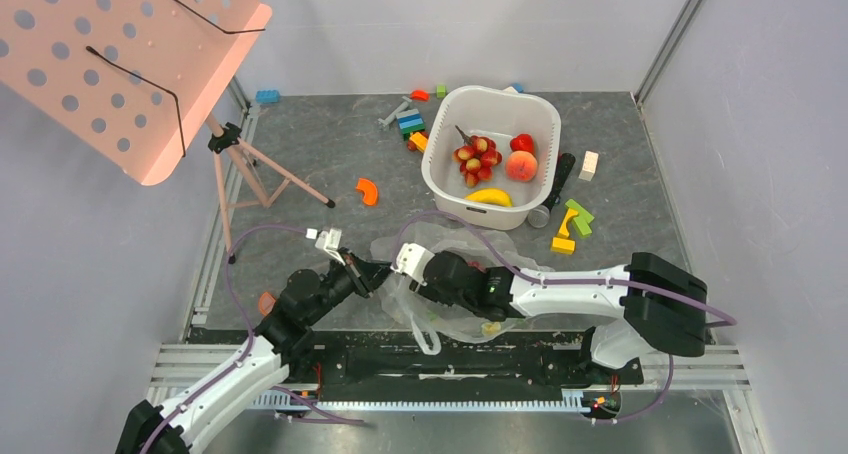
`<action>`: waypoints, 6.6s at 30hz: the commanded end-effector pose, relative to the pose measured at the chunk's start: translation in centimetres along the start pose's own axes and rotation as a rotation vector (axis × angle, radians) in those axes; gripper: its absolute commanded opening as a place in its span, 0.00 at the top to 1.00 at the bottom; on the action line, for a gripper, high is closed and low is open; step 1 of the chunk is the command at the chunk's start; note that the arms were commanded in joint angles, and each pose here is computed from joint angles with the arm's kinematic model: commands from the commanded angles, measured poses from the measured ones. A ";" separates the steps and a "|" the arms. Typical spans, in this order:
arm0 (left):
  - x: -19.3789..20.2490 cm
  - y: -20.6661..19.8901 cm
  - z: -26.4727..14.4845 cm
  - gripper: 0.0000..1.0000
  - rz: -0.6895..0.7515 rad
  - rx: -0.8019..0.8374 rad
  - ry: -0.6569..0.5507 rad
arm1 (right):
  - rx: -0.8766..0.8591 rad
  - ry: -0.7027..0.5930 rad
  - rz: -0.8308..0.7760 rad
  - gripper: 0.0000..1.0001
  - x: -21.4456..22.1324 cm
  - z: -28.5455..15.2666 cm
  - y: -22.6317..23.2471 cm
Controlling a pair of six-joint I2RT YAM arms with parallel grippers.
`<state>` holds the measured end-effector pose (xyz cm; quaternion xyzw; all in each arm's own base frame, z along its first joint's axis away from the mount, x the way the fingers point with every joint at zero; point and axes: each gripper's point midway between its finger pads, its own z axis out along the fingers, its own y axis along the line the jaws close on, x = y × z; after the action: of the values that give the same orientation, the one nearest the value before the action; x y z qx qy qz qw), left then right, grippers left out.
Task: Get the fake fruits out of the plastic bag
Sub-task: Take out the fake fruit from the plastic bag.
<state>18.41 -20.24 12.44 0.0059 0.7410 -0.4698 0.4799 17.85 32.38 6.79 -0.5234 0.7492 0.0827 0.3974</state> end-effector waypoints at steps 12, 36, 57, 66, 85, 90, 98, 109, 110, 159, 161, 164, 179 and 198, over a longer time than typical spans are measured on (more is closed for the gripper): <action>3.4 4.7 -0.5 0.98 -0.009 -0.192 0.112 | 0.155 -0.070 0.267 0.54 2.7 -0.3 -2.2; 3.4 6.2 -0.6 0.98 -0.008 -0.304 0.148 | 0.080 -0.107 0.405 0.54 5.8 0.8 -1.5; 3.7 6.0 -0.9 0.98 -0.009 -0.270 0.134 | 0.047 -0.078 0.448 1.00 7.2 1.1 -1.6; 3.7 6.0 -0.8 0.98 -0.009 -0.255 0.122 | 0.011 -0.202 0.465 1.00 5.4 -2.5 -2.0; 3.3 4.2 -0.4 0.71 0.006 -0.182 0.139 | -0.035 -0.443 0.505 1.00 -1.1 -9.5 -3.9; 1.1 1.4 -0.4 0.31 0.033 -0.109 0.114 | -0.047 -0.494 0.509 1.00 -2.9 -11.0 -4.4; -3.6 -3.7 -1.1 0.24 0.097 -0.017 0.062 | -0.064 -0.554 0.505 1.00 -5.4 -12.6 -5.0; -6.7 -10.7 -2.0 0.27 0.139 0.194 0.084 | -0.076 -0.640 0.519 1.00 -8.1 -14.2 -5.7; -6.8 -11.2 -2.1 0.28 0.143 0.217 0.088 | -0.081 -0.652 0.520 1.00 -8.5 -14.6 -5.8; -4.0 -18.3 -0.1 0.38 0.871 0.662 -0.155 | -0.287 -0.780 0.525 1.00 -16.0 -22.4 -5.3; -3.7 -18.3 -0.1 0.39 0.870 0.667 -0.143 | -0.291 -0.787 0.527 1.00 -16.1 -22.6 -5.3; -3.3 -18.3 0.0 0.39 0.865 0.677 -0.129 | -0.294 -0.795 0.526 1.00 -16.2 -22.8 -5.3; -1.9 -17.8 0.6 0.49 0.846 0.685 -0.071 | -0.315 -0.827 0.527 1.00 -16.8 -23.8 -5.3; -1.9 -18.5 1.3 0.98 0.830 0.695 -0.025 | -0.264 -0.812 0.548 0.77 -15.9 -23.3 -5.9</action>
<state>12.09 -30.27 23.67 0.4519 0.4982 -0.4482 0.5888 12.87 29.52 31.66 -0.3030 0.6544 0.4657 0.5129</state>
